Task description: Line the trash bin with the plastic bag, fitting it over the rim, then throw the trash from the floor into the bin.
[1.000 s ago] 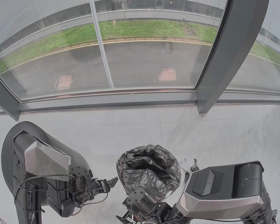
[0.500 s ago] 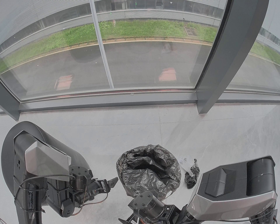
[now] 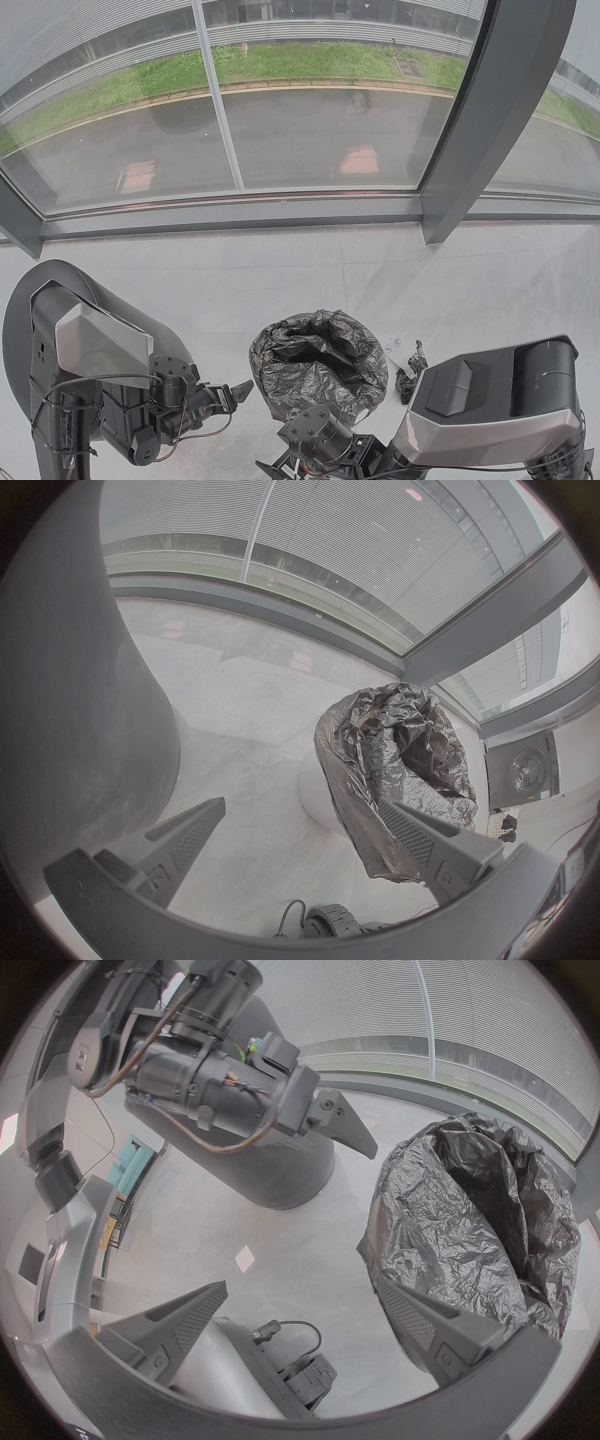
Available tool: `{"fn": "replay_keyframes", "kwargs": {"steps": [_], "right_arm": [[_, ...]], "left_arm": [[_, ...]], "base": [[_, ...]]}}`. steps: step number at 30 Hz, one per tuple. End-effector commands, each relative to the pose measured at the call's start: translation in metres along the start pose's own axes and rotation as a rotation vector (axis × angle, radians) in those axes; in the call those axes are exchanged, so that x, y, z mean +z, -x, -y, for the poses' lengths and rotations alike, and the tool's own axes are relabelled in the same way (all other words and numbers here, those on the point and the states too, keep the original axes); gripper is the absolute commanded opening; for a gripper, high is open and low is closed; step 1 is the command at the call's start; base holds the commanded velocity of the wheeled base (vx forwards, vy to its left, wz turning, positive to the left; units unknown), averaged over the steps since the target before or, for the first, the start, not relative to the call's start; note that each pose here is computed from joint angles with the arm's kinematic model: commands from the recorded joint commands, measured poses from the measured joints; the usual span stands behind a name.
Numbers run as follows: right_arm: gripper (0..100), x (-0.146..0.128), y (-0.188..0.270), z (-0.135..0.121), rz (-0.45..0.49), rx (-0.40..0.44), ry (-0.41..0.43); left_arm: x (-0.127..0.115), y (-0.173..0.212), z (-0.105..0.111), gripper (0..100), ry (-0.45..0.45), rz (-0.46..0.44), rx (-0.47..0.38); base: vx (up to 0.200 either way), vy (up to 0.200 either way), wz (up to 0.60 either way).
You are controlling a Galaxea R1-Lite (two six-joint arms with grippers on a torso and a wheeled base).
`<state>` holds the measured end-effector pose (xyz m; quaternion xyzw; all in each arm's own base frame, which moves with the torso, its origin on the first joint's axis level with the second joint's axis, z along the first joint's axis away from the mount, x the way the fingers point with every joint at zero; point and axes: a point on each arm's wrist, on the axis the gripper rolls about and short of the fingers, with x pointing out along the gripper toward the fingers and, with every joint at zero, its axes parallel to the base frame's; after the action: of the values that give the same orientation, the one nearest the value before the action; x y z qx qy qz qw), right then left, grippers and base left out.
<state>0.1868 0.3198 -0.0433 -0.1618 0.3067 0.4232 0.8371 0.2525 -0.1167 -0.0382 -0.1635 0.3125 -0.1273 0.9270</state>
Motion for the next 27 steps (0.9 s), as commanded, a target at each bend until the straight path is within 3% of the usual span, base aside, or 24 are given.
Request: {"fn": "replay_keyframes", "kwargs": {"steps": [1,27], "right_arm": [[100,-0.006,-0.008,0.005,-0.019,-0.012,-0.006],[100,-0.001,-0.026,0.009,-0.054,0.003,-0.014]], "left_arm": [[-0.001,0.0,0.0,100,0.0,-0.001,0.001],[-0.001,-0.002,0.0,100,0.0,-0.001,0.001]], "base": [[0.0,0.0,0.0],[0.0,0.0,0.0]]}}
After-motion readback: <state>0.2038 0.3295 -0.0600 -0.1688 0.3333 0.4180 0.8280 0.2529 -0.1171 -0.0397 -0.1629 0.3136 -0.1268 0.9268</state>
